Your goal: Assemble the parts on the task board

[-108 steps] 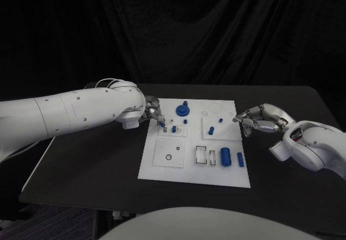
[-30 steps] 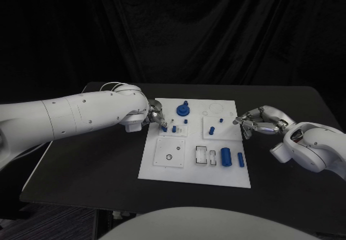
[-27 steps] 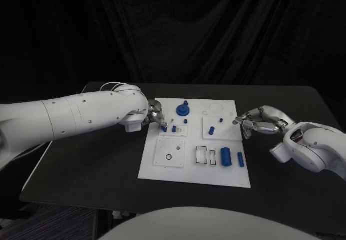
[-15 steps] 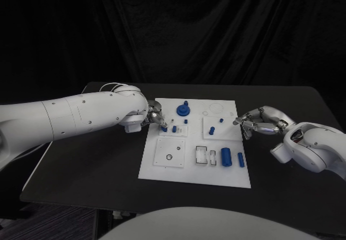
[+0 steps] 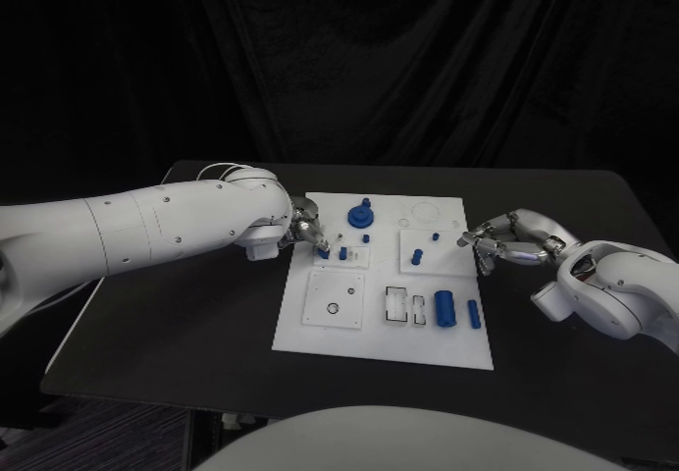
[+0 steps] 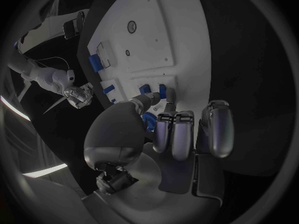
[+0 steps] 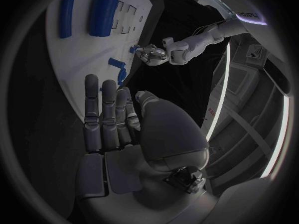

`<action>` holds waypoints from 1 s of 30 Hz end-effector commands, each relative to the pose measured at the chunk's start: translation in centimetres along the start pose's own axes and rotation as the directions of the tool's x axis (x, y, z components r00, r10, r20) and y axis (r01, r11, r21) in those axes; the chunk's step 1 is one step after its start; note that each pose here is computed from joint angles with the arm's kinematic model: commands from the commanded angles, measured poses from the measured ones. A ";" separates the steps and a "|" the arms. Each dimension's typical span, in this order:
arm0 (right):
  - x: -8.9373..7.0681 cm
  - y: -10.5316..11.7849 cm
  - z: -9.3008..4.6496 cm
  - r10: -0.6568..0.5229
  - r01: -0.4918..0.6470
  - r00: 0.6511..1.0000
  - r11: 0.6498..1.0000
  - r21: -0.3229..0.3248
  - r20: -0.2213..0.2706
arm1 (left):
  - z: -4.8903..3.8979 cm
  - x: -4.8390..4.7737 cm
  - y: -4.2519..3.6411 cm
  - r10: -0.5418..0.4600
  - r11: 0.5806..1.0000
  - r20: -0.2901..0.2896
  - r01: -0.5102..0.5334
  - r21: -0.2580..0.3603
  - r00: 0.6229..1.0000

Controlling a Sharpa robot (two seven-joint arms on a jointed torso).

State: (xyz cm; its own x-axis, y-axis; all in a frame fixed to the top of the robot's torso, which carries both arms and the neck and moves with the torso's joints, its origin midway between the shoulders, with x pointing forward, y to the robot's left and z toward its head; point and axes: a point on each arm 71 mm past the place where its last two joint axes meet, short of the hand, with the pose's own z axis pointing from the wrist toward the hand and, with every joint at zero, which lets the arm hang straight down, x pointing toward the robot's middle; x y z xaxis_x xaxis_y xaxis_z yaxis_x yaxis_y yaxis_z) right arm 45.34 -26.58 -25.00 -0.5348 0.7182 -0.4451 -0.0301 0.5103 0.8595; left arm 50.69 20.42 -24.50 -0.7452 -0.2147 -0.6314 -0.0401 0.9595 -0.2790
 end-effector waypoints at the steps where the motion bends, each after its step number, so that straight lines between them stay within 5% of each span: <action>1: 0.1 -0.2 0.0 0.001 -0.001 1.000 1.000 0.019 -0.013 | 0.22 0.57 -0.19 0.001 1.000 -0.016 -0.001 0.020 1.000; 30: 0.2 -0.3 0.0 0.004 -0.003 1.000 1.000 0.028 -0.026 | 0.62 0.80 0.87 -0.006 0.999 -0.025 0.005 -0.032 1.000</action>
State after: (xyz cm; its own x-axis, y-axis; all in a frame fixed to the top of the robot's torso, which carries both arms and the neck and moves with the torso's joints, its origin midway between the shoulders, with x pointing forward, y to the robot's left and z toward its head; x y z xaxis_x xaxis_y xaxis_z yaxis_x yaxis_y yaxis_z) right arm 45.30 -26.56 -25.14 -0.5468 0.7130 -0.4389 -0.0189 0.5135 0.8579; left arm 50.76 20.72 -25.09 -0.7487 -0.2222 -0.6246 -0.0551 0.9597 -0.2755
